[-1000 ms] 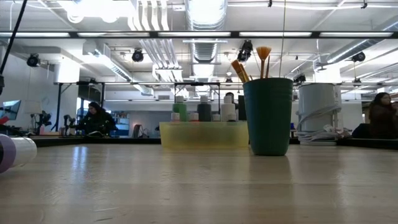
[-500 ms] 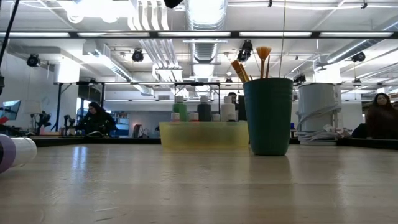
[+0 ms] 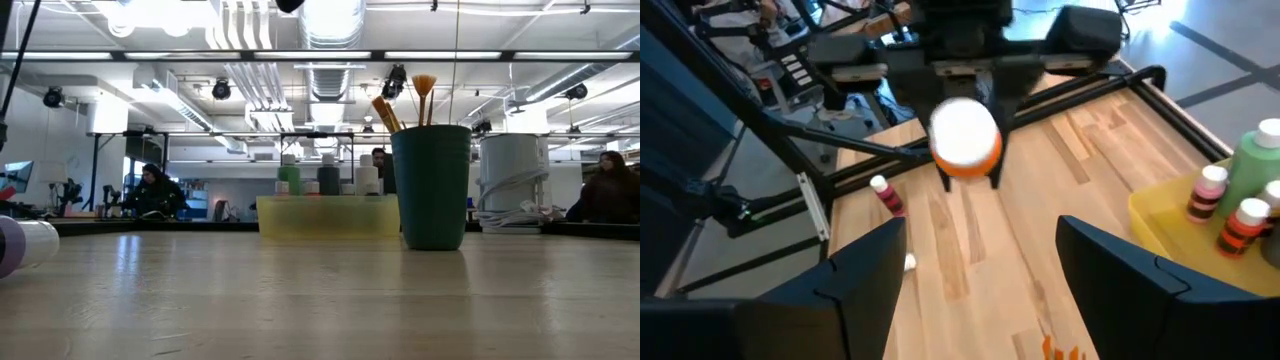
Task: Pick & Place Paint Supplies
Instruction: Put the orange paint bottle into the yellow bin
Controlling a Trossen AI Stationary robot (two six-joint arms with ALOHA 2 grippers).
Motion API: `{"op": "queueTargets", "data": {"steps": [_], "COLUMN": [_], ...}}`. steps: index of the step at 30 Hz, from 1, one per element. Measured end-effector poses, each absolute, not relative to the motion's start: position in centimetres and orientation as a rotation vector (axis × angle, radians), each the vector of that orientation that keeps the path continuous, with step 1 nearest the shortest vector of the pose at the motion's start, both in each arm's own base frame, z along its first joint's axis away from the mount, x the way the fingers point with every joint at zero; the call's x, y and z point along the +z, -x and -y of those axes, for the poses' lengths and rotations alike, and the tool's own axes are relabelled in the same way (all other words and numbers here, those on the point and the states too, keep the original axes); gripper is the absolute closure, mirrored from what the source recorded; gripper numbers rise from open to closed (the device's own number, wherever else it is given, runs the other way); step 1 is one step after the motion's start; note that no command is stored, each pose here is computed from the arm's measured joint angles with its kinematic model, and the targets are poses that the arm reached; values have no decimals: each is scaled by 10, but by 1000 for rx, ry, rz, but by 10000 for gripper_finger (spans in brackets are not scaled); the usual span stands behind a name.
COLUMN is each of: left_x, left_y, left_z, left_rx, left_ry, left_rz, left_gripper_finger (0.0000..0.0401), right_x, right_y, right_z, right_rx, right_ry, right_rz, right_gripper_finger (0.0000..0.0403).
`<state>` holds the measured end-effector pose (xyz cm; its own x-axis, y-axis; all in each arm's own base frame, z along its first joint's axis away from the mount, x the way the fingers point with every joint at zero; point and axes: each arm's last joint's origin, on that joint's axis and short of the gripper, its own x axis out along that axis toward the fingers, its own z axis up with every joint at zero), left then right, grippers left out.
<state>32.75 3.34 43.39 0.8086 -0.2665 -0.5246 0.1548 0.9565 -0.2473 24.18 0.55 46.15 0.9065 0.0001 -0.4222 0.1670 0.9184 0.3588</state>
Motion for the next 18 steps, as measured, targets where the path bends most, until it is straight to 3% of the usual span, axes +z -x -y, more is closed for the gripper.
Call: {"op": "queueTargets", "data": {"steps": [8,18], "left_x": [420,415], "left_y": [-340,-342], "left_z": [-35,-33], "left_rx": [-244,-252], "left_ry": [132,115], "left_rz": [-634,-662], "left_gripper_finger": [282,282], "right_x": [448,437], "right_y": [-262,-289], "right_z": [-8,-8], "right_rx": [-55,-51], "right_ry": [-426,-376], "right_rz": [-496,-510], "right_gripper_finger": [170,143]}}
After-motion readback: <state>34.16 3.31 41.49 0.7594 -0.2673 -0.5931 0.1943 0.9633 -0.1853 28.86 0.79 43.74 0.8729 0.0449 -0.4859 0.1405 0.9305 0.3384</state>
